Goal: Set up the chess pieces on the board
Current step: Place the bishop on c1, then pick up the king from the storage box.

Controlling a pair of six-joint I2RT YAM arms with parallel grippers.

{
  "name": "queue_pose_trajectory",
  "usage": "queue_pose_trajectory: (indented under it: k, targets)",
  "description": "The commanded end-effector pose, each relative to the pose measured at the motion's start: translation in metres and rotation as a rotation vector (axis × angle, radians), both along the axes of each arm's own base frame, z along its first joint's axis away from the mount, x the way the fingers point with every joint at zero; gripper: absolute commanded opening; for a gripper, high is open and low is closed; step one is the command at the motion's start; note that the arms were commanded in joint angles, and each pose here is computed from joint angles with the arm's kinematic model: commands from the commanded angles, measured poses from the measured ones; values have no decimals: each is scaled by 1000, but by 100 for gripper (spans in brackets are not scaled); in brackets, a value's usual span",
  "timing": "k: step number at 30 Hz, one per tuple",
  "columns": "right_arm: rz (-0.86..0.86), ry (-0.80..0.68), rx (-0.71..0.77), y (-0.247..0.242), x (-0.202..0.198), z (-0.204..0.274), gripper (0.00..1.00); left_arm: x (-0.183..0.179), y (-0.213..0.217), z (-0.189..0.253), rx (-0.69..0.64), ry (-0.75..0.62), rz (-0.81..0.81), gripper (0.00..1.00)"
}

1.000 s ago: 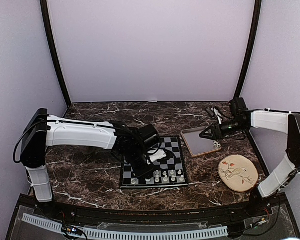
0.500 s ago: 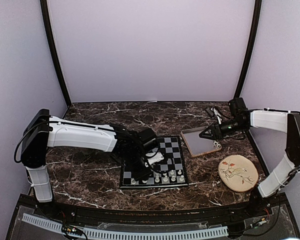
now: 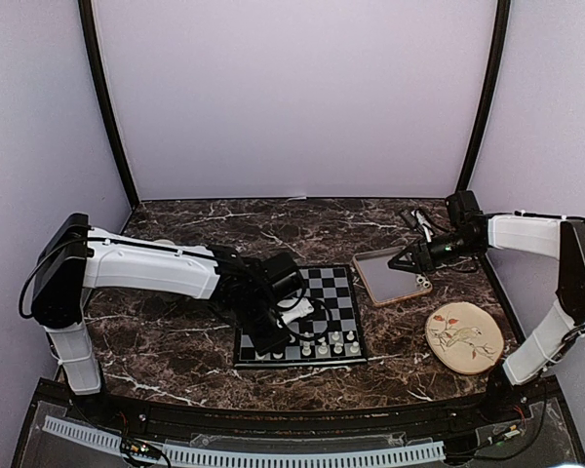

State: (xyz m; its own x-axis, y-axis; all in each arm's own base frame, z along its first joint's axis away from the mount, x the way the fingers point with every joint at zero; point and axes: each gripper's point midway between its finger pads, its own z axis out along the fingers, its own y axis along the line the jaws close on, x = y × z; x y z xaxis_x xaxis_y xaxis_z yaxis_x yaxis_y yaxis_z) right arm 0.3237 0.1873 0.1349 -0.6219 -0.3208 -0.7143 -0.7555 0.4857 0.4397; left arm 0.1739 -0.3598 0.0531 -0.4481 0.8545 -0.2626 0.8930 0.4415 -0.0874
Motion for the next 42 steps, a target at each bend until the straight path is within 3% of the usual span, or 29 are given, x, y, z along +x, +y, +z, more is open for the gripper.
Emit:
queue_pose_trajectory:
  k: [1, 6, 17, 20, 25, 30, 37, 42]
  targets:
    - [10, -18, 15, 1, 5, 6, 39, -6, 14, -6, 43, 11, 20, 12]
    - [10, -18, 15, 1, 5, 6, 39, 0, 11, -5, 35, -17, 32, 13]
    - [12, -25, 4, 0, 6, 11, 39, 2, 7, 19, -11, -39, 33, 25]
    - [4, -64, -101, -10, 15, 17, 38, 9, -1, 46, -65, -84, 33, 31]
    - [-137, -116, -405, -53, 42, 9, 37, 28, -17, 86, -177, -193, 55, 37]
    - [-188, 52, -630, -86, 45, -27, 31, 45, -41, 104, -324, -256, 112, 38]
    - [-202, 246, -690, -93, 40, -69, 26, 50, -60, 102, -427, -239, 155, 38]
    - [-242, 281, -712, -96, 43, -81, 25, 49, -55, 104, -455, -250, 179, 38]
